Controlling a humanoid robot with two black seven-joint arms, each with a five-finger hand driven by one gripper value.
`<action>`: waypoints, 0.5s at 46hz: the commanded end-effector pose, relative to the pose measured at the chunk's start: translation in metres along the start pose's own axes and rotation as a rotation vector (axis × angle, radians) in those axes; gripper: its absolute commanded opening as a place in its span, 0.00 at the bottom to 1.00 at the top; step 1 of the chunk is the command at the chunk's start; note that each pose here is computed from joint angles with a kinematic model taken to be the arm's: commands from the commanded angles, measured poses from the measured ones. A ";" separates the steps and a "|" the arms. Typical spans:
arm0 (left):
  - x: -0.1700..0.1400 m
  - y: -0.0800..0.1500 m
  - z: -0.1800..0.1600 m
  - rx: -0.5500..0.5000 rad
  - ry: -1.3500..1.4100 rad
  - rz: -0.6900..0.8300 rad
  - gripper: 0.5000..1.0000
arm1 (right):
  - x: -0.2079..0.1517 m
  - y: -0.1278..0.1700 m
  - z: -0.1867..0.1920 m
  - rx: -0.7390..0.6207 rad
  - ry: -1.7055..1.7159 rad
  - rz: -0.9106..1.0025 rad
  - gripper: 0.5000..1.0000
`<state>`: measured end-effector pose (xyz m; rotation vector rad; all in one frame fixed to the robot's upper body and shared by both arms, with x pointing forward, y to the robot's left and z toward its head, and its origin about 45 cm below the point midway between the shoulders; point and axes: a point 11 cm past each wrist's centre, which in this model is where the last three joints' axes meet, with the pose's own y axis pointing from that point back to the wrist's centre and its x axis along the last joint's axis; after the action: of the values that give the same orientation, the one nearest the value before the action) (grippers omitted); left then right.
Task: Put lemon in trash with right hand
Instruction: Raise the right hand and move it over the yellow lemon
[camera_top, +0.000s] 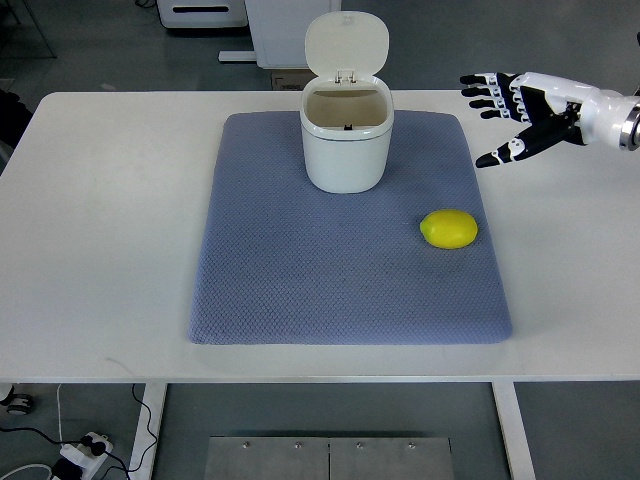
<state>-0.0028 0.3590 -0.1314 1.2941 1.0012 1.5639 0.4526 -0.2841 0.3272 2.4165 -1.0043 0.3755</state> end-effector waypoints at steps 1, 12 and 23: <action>0.000 0.000 0.000 0.000 0.000 -0.001 1.00 | 0.003 -0.001 -0.005 -0.032 0.055 -0.008 1.00; 0.000 0.000 0.000 0.000 0.000 0.000 1.00 | -0.001 -0.014 -0.025 -0.140 0.270 -0.081 1.00; 0.000 0.000 0.000 0.000 0.000 0.000 1.00 | -0.009 -0.022 -0.040 -0.196 0.397 -0.133 1.00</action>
<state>-0.0027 0.3590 -0.1314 1.2940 1.0012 1.5643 0.4611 -0.2504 0.3481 2.1276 -0.7031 0.6251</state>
